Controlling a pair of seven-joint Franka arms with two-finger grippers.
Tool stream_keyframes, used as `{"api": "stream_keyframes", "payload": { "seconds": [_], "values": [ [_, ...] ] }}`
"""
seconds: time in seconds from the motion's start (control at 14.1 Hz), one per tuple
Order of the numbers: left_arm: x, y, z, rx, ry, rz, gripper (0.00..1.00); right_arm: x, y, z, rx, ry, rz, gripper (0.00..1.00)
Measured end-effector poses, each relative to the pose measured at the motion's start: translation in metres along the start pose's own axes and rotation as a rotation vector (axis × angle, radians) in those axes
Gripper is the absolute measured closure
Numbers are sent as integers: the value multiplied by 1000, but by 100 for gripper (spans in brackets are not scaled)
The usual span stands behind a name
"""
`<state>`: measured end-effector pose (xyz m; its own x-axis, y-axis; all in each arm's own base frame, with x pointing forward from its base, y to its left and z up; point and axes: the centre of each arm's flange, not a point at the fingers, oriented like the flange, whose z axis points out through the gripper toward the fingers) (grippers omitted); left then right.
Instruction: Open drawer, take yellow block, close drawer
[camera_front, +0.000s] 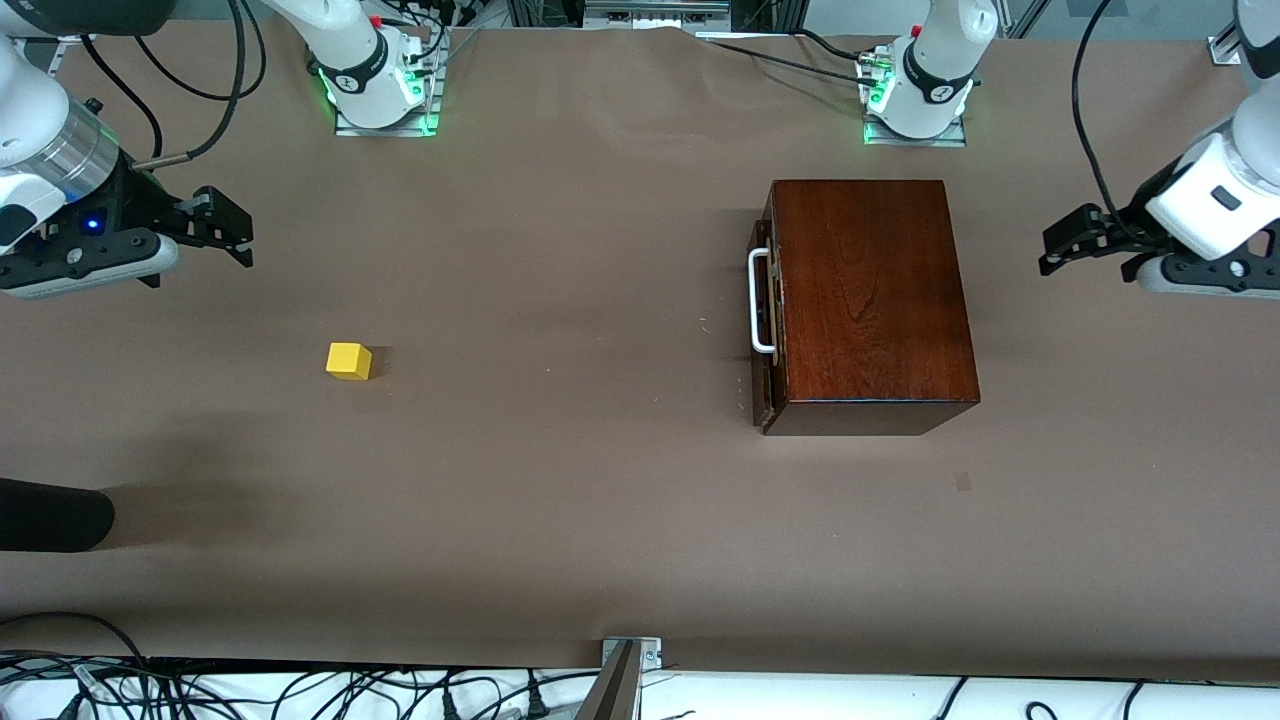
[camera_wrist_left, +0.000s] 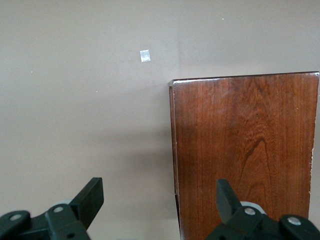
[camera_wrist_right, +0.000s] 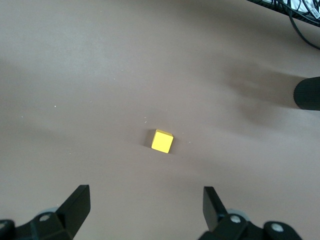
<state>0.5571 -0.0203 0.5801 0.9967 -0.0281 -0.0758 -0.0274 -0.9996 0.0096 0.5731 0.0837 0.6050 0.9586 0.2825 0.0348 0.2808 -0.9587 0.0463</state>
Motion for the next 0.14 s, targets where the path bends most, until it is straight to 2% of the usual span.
{"api": "stream_keyframes", "payload": {
  "seconds": [0.14],
  "values": [
    [0, 1, 0, 0, 0, 2, 0, 0, 0, 0, 0, 0, 0, 0]
  ]
}}
